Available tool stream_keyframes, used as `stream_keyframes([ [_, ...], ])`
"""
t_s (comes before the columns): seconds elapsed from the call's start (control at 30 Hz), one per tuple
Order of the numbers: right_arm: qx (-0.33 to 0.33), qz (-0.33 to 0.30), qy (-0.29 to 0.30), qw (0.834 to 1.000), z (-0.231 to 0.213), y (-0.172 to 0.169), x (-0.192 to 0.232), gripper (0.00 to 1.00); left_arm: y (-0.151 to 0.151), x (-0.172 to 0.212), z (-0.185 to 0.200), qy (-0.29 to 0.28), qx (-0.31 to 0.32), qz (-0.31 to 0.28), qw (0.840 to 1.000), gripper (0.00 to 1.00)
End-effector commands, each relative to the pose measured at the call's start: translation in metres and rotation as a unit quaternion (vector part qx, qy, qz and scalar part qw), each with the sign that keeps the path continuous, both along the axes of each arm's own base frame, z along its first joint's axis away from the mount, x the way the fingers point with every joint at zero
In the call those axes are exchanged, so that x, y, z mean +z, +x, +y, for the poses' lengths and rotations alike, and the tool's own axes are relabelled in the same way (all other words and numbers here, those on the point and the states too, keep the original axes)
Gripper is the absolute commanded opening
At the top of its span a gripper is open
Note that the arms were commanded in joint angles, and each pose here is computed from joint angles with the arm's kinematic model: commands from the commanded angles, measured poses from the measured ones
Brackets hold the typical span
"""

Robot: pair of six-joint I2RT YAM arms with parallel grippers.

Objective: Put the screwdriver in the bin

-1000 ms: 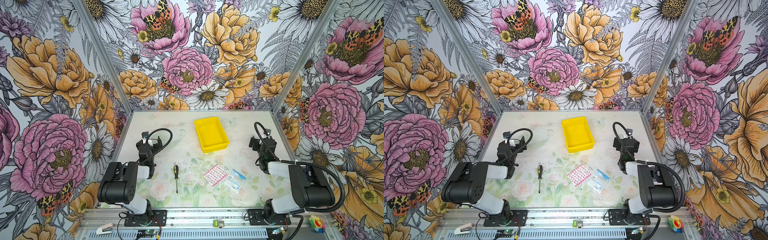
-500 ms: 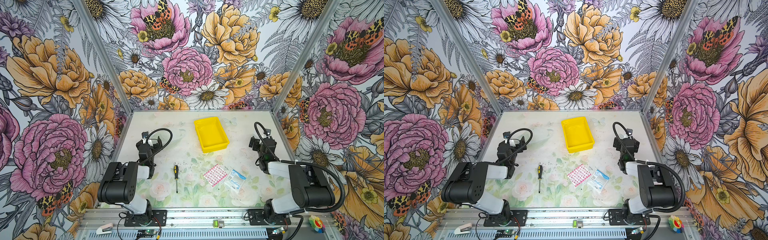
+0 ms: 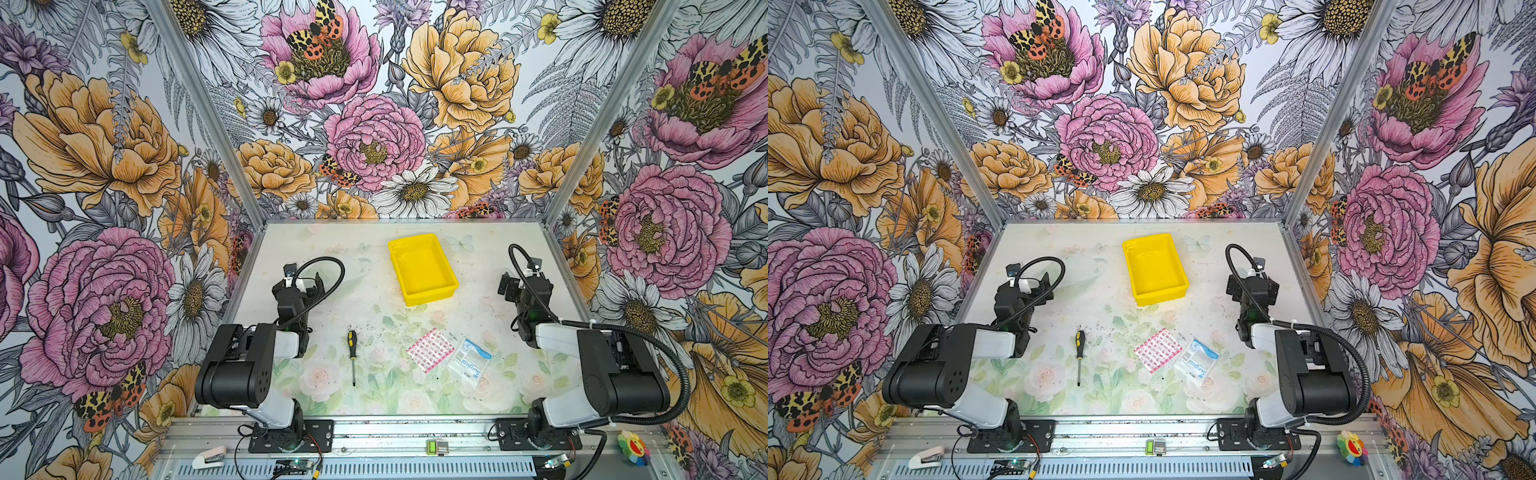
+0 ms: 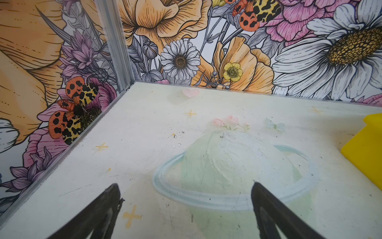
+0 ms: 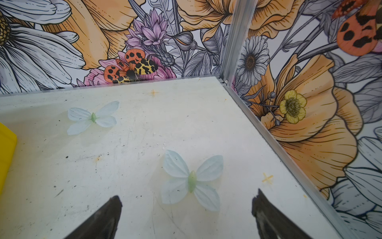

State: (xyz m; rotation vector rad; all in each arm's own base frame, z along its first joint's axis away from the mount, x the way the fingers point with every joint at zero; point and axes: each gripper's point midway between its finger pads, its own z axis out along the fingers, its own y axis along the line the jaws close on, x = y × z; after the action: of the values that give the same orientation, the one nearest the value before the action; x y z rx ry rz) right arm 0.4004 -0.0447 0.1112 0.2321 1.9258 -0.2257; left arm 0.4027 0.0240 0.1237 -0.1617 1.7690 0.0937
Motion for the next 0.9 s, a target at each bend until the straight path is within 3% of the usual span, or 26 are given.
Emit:
stream_keyframes([
  [0.0,0.003,-0.017,-0.002,1.0,-0.001,0.005,0.008,0.99,0.002,0.006,-0.001,-0.003,-0.012,-0.01,1.0,0.98],
  [0.27,0.004,-0.016,-0.003,1.0,-0.001,0.005,0.008,0.99,0.002,0.006,-0.001,-0.004,-0.012,-0.011,1.0,0.99],
  [0.47,0.015,0.038,0.0,0.999,0.003,0.02,0.005,0.99,0.001,0.01,0.006,-0.011,0.005,-0.01,1.0,0.99],
  [0.87,0.011,0.008,0.004,1.0,0.005,-0.011,0.03,1.0,-0.011,0.037,0.013,-0.018,0.024,0.024,0.999,0.99],
])
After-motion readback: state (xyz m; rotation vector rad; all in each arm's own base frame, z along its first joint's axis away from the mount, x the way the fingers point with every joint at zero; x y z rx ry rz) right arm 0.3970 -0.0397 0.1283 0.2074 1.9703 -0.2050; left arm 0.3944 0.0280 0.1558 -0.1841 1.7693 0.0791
